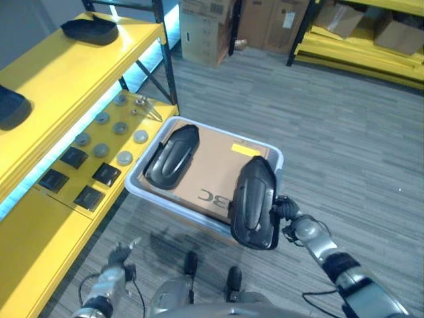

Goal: Move parts from the plastic box to the shelf.

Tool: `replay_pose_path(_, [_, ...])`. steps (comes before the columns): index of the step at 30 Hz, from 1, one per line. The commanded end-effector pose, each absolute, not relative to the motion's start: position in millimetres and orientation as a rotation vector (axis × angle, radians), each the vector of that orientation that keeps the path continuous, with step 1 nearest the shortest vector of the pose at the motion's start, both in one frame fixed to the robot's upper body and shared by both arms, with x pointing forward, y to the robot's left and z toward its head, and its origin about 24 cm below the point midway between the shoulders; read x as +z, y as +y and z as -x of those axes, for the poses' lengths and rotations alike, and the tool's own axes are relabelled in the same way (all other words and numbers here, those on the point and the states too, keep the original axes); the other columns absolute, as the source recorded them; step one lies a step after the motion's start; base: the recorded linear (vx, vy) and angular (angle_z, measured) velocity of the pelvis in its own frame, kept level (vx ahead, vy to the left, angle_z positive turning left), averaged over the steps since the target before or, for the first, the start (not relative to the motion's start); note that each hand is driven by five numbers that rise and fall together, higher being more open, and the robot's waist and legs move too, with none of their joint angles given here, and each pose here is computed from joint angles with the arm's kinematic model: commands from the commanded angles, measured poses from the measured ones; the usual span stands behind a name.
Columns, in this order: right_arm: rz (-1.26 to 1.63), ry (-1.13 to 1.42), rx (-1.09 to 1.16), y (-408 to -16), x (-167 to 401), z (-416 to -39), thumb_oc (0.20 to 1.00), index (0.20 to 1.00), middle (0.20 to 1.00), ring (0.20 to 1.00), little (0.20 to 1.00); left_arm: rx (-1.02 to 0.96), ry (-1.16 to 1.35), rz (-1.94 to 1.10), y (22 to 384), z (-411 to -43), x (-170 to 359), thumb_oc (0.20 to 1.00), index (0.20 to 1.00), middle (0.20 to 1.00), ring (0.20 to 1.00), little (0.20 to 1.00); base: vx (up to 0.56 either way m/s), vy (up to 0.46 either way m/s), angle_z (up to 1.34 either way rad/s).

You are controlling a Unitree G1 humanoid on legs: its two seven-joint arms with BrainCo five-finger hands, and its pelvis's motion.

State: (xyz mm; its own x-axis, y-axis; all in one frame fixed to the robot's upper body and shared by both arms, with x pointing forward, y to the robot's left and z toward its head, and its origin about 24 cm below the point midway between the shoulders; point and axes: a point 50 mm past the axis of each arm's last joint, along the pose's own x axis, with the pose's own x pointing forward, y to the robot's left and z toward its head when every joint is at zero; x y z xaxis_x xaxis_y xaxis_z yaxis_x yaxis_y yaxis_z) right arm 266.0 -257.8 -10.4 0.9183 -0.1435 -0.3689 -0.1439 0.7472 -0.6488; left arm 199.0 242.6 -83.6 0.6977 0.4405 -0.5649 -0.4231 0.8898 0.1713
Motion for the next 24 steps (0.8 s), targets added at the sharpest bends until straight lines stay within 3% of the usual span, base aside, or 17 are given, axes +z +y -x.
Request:
replay_pose_path(1, [0.759, 0.076, -0.073, -252.7, 49.4, -295.1, 0.2, 0.2, 0.2, 0.2, 0.2, 0.518, 0.335, -0.259, 258.7, -233.8, -32.4, 1.0, 1.0, 1.0, 1.0, 1.0, 0.01, -0.11, 0.01])
replay_pose_path(4, [0.93, -0.138, -0.171, -260.5, 97.3, -292.9, 0.2, 0.2, 0.2, 0.2, 0.2, 0.446, -0.019, -0.442, 262.9, -255.3, 39.4, 1.0, 1.0, 1.0, 1.0, 1.0, 0.03, -0.084, 0.05])
replay_pose_path(9, [1.099, -0.431, -0.29, -259.1, 166.7, -296.7, 0.2, 0.2, 0.2, 0.2, 0.2, 0.241, -0.262, -0.384, 246.9, -275.7, 101.6, 1.0, 1.0, 1.0, 1.0, 1.0, 0.02, -0.023, 0.02])
replay_pose_path(12, [1.168, -0.716, -0.391, -243.4, 223.2, -297.3, 0.2, 0.2, 0.2, 0.2, 0.2, -0.034, -0.297, -0.262, 209.4, -288.6, 124.1, 1.0, 1.0, 1.0, 1.0, 1.0, 0.0, -0.005, 0.01])
replay_pose_path(15, [1.181, -0.853, -0.425, -232.1, 247.1, -294.8, 0.2, 0.2, 0.2, 0.2, 0.2, -0.159, -0.289, -0.151, 189.8, -292.1, 128.2, 1.0, 1.0, 1.0, 1.0, 1.0, 0.0, 0.004, -0.05])
replay_pose_path(18, [1.14, -1.087, -0.431, -204.1, 281.3, -289.6, 0.2, 0.2, 0.2, 0.2, 0.2, -0.374, -0.218, 0.101, 145.4, -298.2, 127.8, 1.0, 1.0, 1.0, 1.0, 1.0, 0.0, 0.01, -0.13])
replay_pose_path(24, [1.07, -1.233, -0.419, -176.1, 298.0, -290.9, 0.2, 0.2, 0.2, 0.2, 0.2, -0.579, -0.121, 0.305, 96.9, -299.0, 133.2, 1.0, 1.0, 1.0, 1.0, 1.0, 0.01, 0.018, -0.09])
